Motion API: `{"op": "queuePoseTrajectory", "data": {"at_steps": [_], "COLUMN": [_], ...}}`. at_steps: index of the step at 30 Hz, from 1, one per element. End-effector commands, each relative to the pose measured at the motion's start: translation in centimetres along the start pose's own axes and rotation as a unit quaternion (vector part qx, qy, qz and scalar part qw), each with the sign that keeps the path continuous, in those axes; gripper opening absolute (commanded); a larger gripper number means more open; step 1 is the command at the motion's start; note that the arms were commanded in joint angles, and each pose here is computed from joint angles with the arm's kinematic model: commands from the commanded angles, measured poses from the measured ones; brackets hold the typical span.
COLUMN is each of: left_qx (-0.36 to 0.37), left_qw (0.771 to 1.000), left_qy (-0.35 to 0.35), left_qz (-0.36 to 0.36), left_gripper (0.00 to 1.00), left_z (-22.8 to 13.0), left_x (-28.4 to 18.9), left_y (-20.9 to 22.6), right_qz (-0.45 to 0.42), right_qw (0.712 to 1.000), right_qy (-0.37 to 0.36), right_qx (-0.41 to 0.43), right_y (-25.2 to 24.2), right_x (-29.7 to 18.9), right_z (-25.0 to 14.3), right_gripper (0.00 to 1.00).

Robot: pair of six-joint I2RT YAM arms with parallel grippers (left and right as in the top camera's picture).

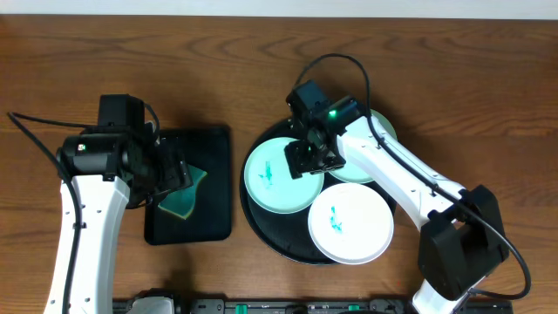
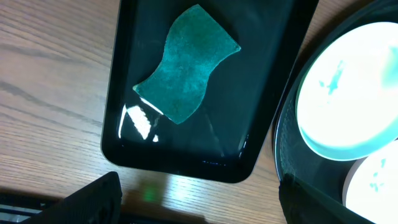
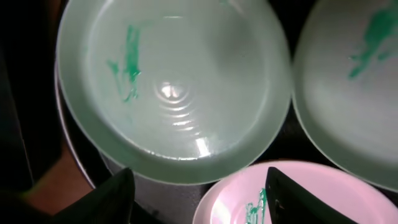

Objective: Clean dirty plates on tray and stack at the side
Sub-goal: 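Reach the right gripper between the mint plates on the round tray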

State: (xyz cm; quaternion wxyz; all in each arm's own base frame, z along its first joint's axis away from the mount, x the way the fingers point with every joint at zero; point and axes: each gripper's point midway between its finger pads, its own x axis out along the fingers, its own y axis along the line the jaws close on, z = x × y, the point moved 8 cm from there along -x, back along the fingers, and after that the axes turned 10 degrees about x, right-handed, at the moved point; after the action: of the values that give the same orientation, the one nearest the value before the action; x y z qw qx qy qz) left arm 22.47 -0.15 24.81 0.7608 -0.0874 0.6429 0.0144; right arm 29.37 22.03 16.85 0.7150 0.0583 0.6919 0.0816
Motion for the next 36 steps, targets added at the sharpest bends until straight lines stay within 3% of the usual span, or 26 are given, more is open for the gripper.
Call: {"op": "queuePoseTrajectory", "data": {"at_steps": [1, 14, 30, 34, 36], "left_qx": [0.004, 0.004, 0.004, 0.004, 0.004], "left_qw": [1.0, 1.0, 1.0, 1.0, 1.0], "left_qy": [-0.01, -0.009, -0.009, -0.009, -0.009], "left_qz": [0.0, 0.0, 0.0, 0.0, 0.0], "left_gripper": [0.82, 0.82, 0.82, 0.82, 0.82], "left_z": [0.3, 0.3, 0.3, 0.3, 0.3], "left_x": [-0.5, -0.5, -0.5, -0.5, -0.5], "left_y": [0.0, 0.0, 0.0, 0.0, 0.0], "right_qz": [-0.019, -0.083, -0.074, -0.071, -0.066], "right_qw": [0.996, 0.991, 0.991, 0.99, 0.99], "right_qy": [-0.007, -0.021, -0.058, -0.067, -0.073], "right_qx": [0.087, 0.1, 0.098, 0.103, 0.104], "right_y": [-0.2, -2.4, -2.9, -3.4, -3.4], "right_x": [0.8, 4.3, 6.2, 6.8, 6.9], "right_z": [-0.5, -2.0, -1.6, -1.4, -1.2], "right_gripper": [0.71, 0.67, 0.58, 0.52, 0.44]}}
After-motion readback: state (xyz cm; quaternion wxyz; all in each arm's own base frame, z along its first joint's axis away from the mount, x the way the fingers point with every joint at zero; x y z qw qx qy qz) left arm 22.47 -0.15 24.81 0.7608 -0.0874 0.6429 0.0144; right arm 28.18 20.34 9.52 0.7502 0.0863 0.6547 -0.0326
